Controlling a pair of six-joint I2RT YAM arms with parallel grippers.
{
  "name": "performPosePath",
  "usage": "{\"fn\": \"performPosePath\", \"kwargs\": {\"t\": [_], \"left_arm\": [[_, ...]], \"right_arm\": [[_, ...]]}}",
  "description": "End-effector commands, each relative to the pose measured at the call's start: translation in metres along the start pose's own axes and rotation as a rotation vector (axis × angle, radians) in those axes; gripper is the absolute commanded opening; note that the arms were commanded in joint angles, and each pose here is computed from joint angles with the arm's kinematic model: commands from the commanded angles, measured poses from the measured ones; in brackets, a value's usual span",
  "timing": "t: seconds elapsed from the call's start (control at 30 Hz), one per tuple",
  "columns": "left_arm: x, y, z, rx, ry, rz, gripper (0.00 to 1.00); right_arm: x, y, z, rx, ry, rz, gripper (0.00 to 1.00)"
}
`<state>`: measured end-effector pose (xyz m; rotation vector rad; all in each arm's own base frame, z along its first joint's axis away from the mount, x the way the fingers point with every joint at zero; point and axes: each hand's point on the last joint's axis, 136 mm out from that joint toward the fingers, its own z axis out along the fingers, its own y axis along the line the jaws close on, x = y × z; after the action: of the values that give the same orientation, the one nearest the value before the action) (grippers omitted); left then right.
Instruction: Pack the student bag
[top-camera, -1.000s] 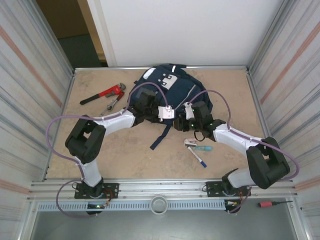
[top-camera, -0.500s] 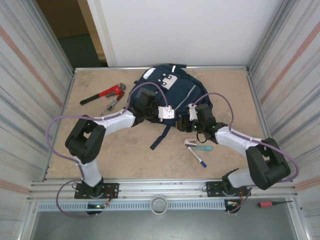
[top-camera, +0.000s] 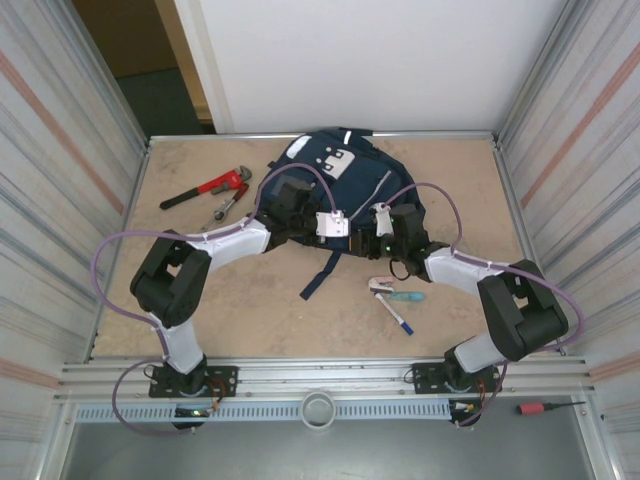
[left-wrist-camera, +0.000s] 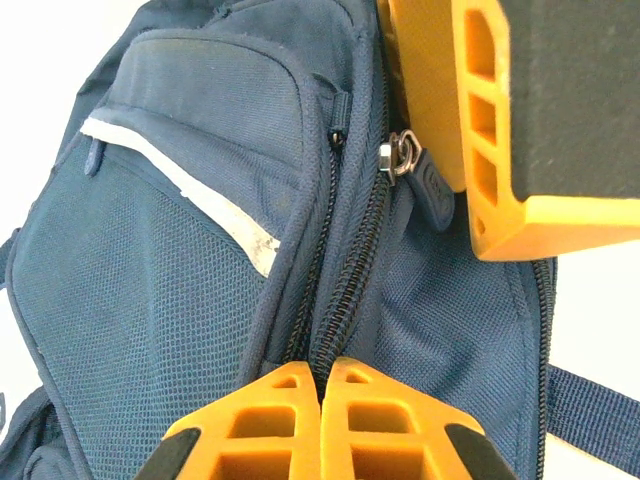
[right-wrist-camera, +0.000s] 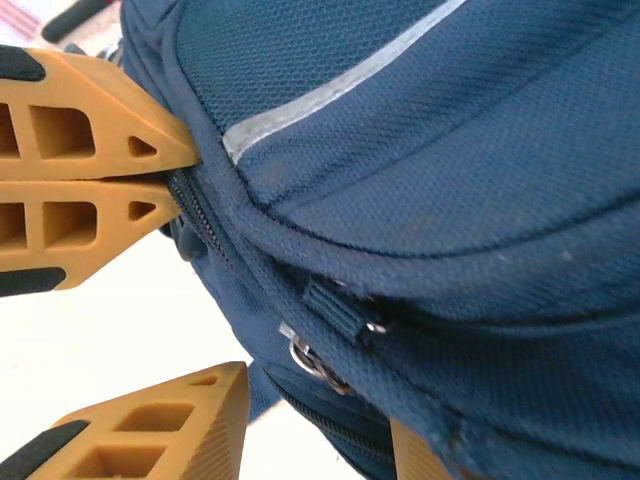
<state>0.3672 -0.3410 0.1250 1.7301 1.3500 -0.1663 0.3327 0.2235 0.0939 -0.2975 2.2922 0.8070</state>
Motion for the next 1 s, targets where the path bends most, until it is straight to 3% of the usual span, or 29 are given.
{"fn": "performPosePath", "kwargs": {"t": [0.0, 0.5, 0.57, 0.73, 0.97], "left_arm": [[-0.015, 0.028, -0.010, -0.065, -0.042, -0.001, 0.00], [-0.015, 0.027, -0.010, -0.062, -0.042, -0.005, 0.00], [-0.014, 0.025, -0.010, -0.058, -0.043, -0.008, 0.00], [-0.009, 0.028, -0.013, -0.062, -0.044, -0.028, 0.00], [0.005, 0.038, -0.027, -0.092, -0.051, -0.053, 0.00]], "right_arm": [[-0.020, 0.008, 0.003, -0.045, -0.070, -0.017, 0.38], [-0.027, -0.001, 0.004, -0.012, -0.160, -0.015, 0.32], [-0.029, -0.004, 0.004, 0.006, -0.167, -0.005, 0.27], [-0.023, -0.021, -0.008, 0.099, -0.179, 0.048, 0.02], [-0.003, -0.073, -0.051, 0.355, -0.118, 0.186, 0.00]]}}
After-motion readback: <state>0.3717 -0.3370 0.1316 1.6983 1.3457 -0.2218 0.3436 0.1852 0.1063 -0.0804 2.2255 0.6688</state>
